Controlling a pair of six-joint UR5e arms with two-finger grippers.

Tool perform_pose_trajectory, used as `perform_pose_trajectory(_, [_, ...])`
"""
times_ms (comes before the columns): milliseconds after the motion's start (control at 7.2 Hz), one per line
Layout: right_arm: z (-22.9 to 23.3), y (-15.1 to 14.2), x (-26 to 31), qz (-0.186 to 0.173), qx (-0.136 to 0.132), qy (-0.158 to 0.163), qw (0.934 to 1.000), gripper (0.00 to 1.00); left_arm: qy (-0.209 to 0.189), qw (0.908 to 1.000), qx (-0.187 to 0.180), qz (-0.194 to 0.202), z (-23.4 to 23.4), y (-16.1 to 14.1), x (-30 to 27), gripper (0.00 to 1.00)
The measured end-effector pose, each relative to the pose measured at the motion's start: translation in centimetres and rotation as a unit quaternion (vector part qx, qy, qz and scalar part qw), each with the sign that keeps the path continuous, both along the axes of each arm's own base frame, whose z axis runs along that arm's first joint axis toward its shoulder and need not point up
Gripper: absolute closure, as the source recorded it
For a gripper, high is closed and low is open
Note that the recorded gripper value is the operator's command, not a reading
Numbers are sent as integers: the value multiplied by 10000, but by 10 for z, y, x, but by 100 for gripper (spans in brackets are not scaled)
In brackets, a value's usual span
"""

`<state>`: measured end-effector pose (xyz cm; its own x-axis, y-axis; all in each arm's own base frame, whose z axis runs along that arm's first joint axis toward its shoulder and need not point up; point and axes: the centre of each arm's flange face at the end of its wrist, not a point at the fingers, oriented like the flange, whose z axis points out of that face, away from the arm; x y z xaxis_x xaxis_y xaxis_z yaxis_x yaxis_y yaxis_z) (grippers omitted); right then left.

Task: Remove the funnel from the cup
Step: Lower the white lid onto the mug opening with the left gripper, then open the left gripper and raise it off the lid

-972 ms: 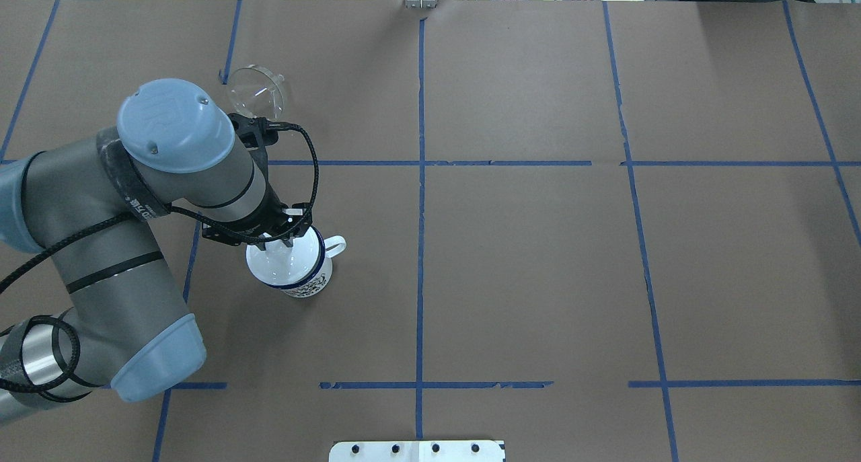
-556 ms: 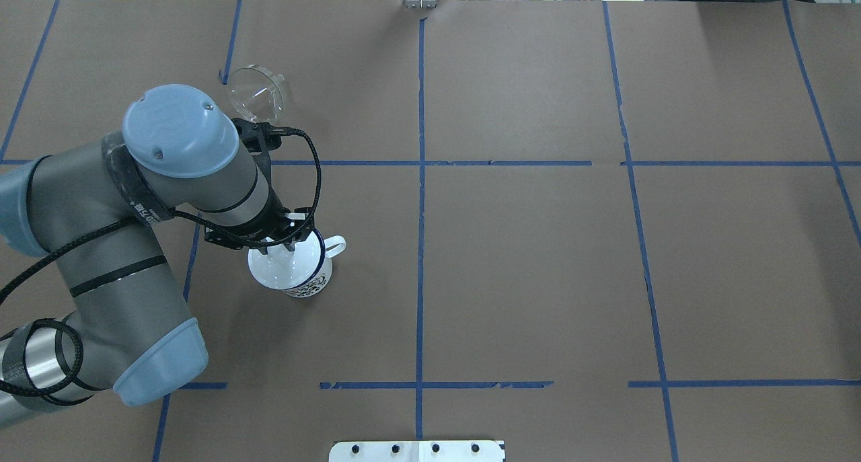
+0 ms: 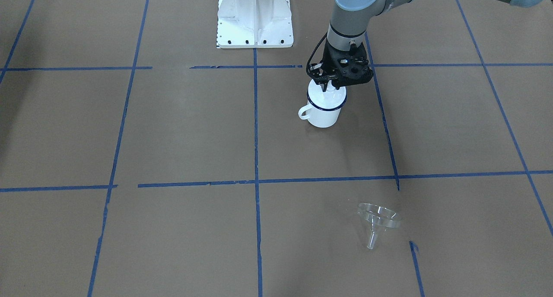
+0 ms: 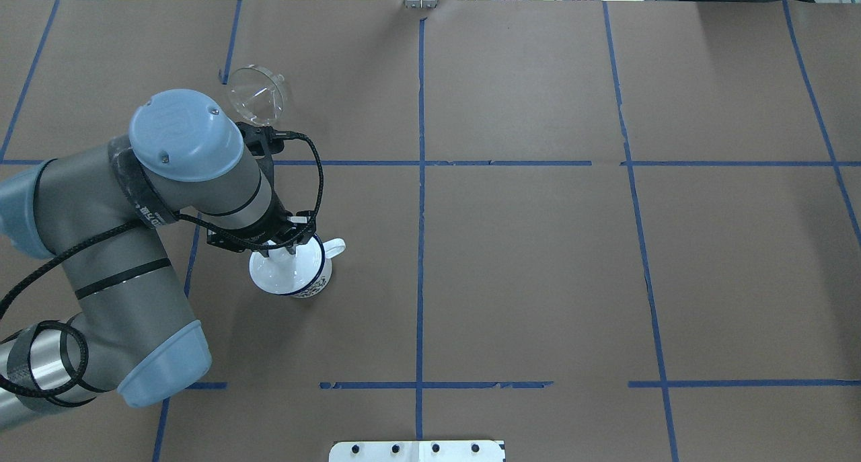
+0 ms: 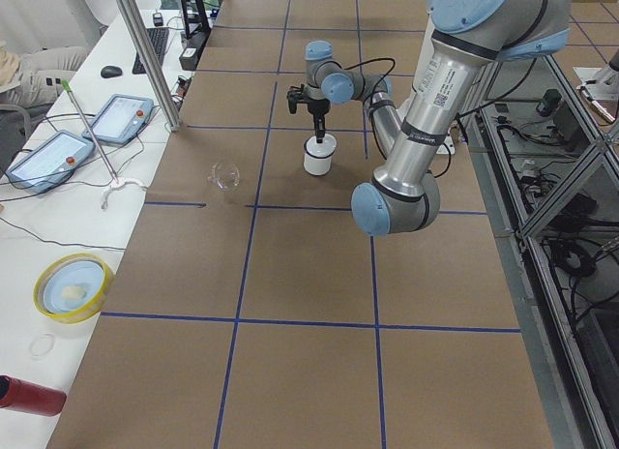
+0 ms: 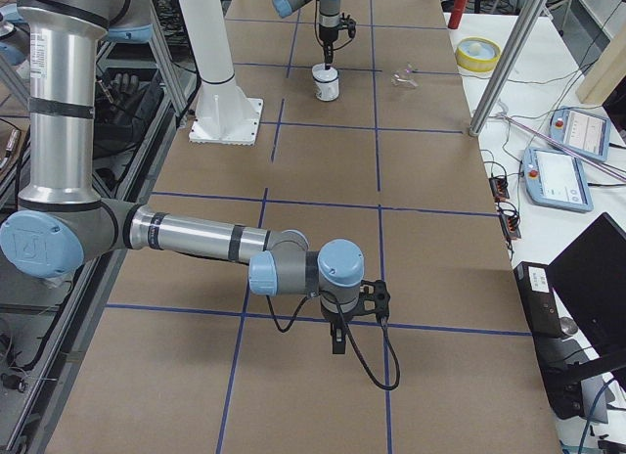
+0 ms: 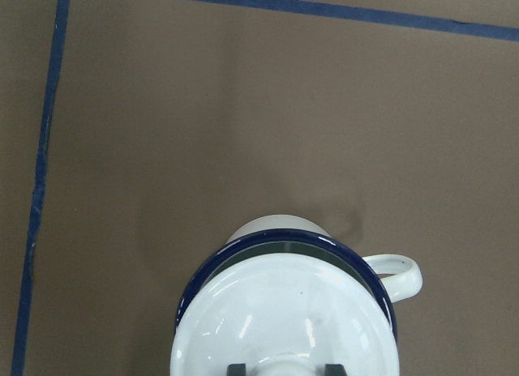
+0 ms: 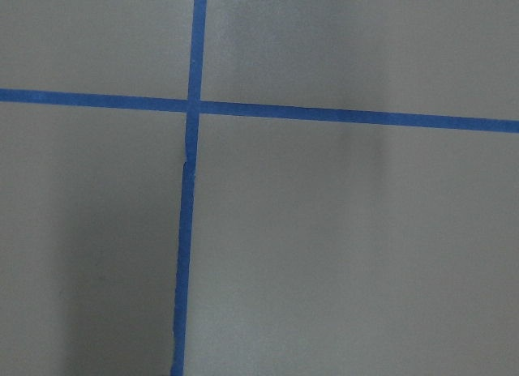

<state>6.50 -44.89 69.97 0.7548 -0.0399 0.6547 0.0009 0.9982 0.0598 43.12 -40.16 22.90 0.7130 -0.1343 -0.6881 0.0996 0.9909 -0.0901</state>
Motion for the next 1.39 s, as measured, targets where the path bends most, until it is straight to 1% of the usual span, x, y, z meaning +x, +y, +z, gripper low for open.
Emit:
perform_pose_trajectory(278, [0, 0, 0, 0, 0, 0, 10000, 0, 53, 10000, 34, -11, 1, -2, 1, 100])
perform_pose_trajectory(417, [0, 0, 0, 0, 0, 0, 10000, 0, 99, 9999, 64, -10, 0, -2, 1, 49])
perform_pose_trajectory(556, [0, 0, 0, 0, 0, 0, 10000, 0, 127, 9999, 84, -2, 0, -2, 1, 8])
perform_pose_trajectory(694, [0, 0, 0, 0, 0, 0, 10000, 0, 139, 9998, 101, 24, -1, 0, 2, 0])
perform_pose_trajectory(1111, [0, 0, 0, 0, 0, 0, 10000, 0, 191, 9997, 164, -22, -6, -2, -5, 0])
perform_pose_trajectory(1389, [0, 0, 0, 0, -1, 0, 10000, 0, 267, 9989, 309, -238, -13, -23, -35, 0])
